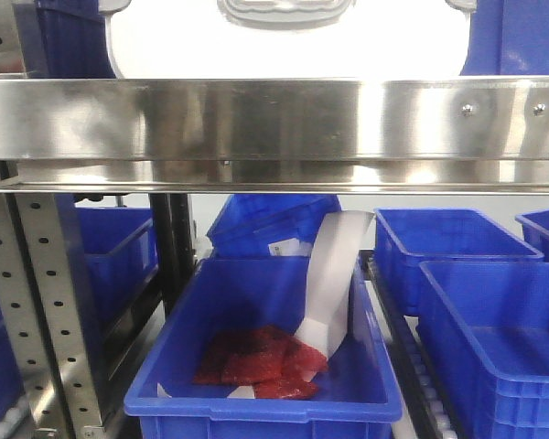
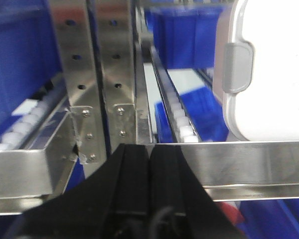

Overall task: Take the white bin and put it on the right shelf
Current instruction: 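Open both grippers and release the bin on the shelf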

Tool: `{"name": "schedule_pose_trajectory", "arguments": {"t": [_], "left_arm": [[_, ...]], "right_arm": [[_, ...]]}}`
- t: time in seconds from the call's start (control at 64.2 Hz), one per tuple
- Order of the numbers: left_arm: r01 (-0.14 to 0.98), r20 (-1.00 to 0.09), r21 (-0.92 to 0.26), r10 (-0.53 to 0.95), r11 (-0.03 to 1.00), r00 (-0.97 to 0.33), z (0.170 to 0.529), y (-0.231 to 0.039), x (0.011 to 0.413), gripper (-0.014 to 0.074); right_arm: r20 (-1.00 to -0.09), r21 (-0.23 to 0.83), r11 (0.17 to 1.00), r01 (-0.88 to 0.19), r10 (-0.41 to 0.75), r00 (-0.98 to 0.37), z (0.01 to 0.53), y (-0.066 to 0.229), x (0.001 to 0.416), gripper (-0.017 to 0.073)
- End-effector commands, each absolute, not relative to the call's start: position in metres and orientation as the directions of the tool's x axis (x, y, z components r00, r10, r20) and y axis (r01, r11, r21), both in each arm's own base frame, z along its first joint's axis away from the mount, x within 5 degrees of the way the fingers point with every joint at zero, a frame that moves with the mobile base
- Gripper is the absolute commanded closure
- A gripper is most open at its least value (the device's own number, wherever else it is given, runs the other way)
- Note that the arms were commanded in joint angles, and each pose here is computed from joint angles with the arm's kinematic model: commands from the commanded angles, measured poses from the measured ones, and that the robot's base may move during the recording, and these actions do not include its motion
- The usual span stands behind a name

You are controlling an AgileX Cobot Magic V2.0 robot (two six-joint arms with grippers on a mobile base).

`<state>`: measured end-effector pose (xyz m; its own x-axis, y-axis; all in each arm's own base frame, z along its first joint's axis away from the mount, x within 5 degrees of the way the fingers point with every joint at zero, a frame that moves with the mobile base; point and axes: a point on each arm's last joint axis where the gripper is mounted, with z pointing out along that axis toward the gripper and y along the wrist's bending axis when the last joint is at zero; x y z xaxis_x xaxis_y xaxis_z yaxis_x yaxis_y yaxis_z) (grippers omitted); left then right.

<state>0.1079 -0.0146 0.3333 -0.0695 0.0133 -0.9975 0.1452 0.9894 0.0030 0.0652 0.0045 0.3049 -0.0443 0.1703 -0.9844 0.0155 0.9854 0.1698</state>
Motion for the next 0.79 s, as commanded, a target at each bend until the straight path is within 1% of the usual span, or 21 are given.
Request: {"name": "schedule_pose_trajectory", "arguments": {"t": [0.0, 0.14, 0.234, 0.779], "left_arm": [[0.109, -0.998, -0.011, -0.018, 0.994, 0.066, 0.335, -0.010, 0.092, 0.0712], [0.112, -0.996, -0.010, -0.019, 0.994, 0.083, 0.318, -0.009, 0.078, 0.0712], [0.111, -0.996, -0.010, -0.020, 0.994, 0.090, 0.314, -0.009, 0.075, 0.0712], [0.110, -0.996, -0.010, -0.020, 0.994, 0.088, 0.313, -0.009, 0.075, 0.0712]], "right_arm": [[-0.983, 0.180, 0.983, 0.026, 0.179, 0.042, 0.319, 0.003, 0.061, 0.0484], [-0.983, 0.180, 0.983, 0.023, 0.179, 0.040, 0.319, 0.004, 0.061, 0.0484], [-0.983, 0.180, 0.983, 0.023, 0.179, 0.038, 0.319, 0.004, 0.061, 0.0484], [-0.983, 0.180, 0.983, 0.022, 0.179, 0.038, 0.319, 0.004, 0.061, 0.0484]]}}
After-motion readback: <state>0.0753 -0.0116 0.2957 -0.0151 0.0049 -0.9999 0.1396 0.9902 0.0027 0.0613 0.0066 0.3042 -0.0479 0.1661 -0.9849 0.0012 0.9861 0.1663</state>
